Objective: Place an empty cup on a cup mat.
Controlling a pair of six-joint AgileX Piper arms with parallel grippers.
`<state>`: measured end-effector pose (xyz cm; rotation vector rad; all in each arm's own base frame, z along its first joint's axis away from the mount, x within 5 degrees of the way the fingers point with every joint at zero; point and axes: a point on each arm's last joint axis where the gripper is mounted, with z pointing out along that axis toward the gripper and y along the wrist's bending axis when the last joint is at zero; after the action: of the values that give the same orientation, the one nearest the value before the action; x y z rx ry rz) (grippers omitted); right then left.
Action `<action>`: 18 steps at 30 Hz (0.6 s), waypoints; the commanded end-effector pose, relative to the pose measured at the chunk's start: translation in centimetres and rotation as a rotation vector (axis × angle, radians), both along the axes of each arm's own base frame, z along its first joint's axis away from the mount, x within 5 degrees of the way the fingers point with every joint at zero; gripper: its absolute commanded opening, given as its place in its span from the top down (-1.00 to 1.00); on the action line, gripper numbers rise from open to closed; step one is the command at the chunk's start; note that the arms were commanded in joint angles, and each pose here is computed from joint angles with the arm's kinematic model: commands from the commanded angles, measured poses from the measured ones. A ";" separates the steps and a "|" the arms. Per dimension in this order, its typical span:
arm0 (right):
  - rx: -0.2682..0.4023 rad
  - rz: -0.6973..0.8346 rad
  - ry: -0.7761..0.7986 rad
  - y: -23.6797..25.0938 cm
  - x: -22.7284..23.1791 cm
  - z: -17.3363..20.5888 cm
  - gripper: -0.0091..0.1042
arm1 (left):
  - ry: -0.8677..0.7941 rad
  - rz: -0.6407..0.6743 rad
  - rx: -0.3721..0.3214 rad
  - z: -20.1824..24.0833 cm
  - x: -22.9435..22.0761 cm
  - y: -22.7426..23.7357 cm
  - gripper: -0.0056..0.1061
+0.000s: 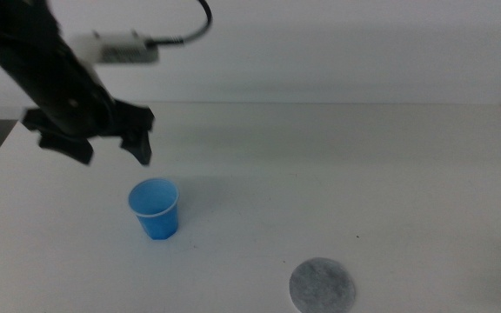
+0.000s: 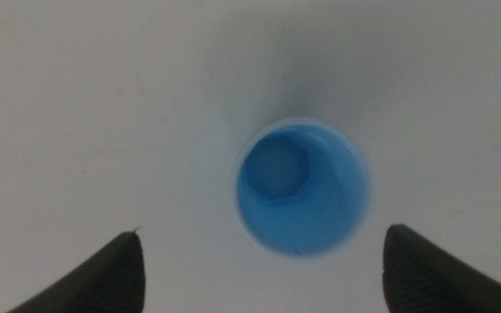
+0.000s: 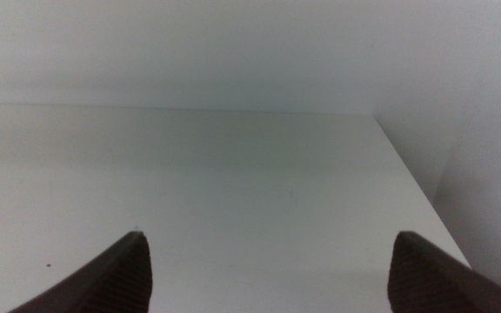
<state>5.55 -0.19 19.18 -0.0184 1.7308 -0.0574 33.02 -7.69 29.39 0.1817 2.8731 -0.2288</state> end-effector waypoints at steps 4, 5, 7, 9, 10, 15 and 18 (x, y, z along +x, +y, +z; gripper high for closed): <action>-0.010 0.003 -0.009 0.0 0.0 0.0 -0.80 | 0.112 -0.011 0.029 -4.5 2.2 -0.6 -0.78; -0.010 0.003 -0.009 0.0 0.0 0.0 -0.80 | 0.127 -0.011 0.032 -5.3 2.5 -0.6 -0.78; -0.010 0.003 -0.009 0.0 0.0 0.0 -0.80 | 0.140 -0.018 0.037 -6.6 3.1 -0.7 -0.78; -0.010 0.003 -0.009 0.0 0.0 0.0 -0.80 | 0.151 -0.027 0.041 -7.9 3.6 -0.9 -0.78; -0.010 0.003 -0.009 0.0 0.0 0.0 -0.80 | 0.162 -0.026 0.043 -8.4 3.8 -0.9 -0.78; -0.010 0.003 -0.009 0.0 0.0 0.0 -0.80 | 0.242 -0.030 0.057 -10.5 4.0 -0.9 -0.68; -0.010 0.003 -0.009 0.0 0.0 0.0 -0.80 | 0.283 -0.022 0.053 -10.8 3.7 -1.0 -0.35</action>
<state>5.55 -0.19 19.18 -0.0184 1.7308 -0.0574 36.82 -8.53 18.25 0.2180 3.1546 -0.1870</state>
